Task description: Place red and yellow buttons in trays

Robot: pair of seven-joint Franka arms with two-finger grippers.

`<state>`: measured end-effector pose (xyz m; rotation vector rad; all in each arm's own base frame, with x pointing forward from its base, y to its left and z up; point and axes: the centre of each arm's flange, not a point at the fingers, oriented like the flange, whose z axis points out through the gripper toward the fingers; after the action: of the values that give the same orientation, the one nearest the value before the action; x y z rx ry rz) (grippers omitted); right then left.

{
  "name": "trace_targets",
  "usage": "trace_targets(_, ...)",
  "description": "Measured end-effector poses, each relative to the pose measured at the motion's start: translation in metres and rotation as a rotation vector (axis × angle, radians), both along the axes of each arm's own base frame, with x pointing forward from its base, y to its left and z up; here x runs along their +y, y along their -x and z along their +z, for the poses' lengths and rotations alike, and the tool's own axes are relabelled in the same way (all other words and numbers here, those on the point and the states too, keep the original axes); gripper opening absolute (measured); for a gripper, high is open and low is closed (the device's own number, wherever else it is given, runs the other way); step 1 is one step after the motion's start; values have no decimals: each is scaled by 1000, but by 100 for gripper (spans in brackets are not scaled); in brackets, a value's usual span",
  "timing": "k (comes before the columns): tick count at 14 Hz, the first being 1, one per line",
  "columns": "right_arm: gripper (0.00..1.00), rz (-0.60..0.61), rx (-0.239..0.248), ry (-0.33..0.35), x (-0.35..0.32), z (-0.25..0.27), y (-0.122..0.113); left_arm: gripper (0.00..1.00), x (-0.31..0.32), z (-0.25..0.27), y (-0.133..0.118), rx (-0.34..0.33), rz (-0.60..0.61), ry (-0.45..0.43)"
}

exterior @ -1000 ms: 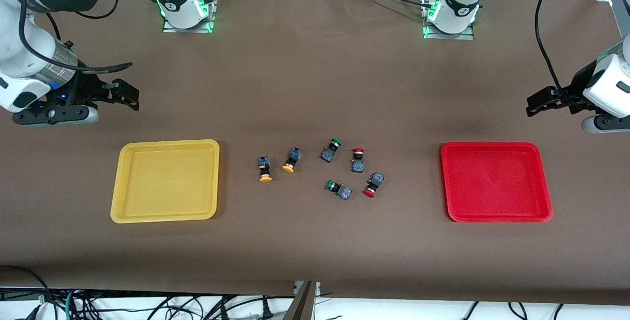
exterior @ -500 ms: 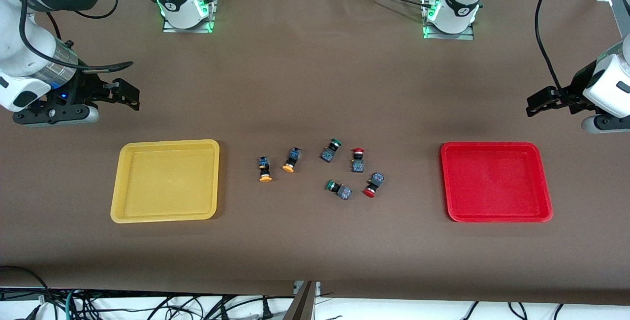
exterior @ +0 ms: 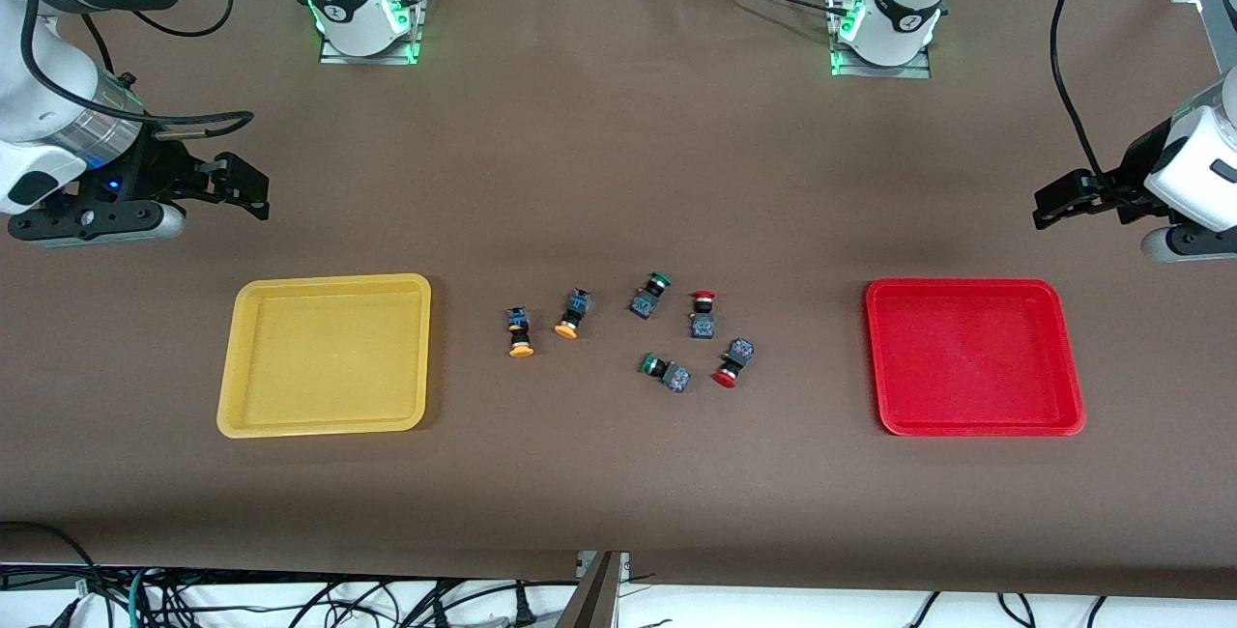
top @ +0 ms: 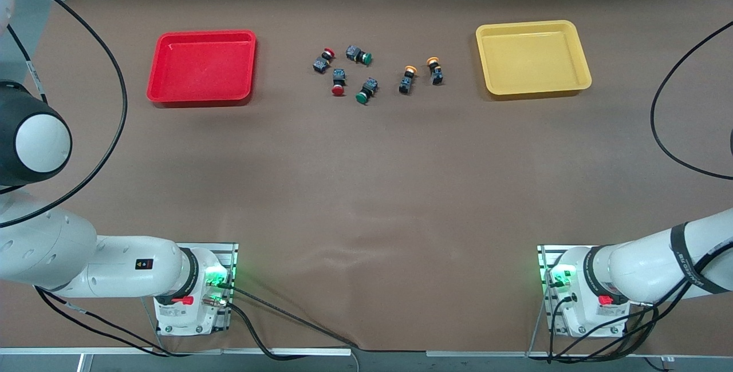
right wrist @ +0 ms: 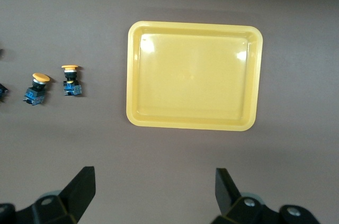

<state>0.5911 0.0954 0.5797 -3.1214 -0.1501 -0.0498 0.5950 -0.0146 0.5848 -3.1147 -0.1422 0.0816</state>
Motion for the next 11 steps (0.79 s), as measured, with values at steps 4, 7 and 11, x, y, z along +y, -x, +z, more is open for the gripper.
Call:
trace_targets(4, 100, -14, -28, -84, 5, 4, -3, 100, 0, 0, 0, 0, 0, 0)
trace_targets(7, 100, -16, -44, -101, 8, 3, -7, 100, 0, 0, 0, 0, 0, 0)
trace_targets(11, 100, -16, -7, -93, 11, -26, -19, 100, 0, 0, 0, 0, 0, 0)
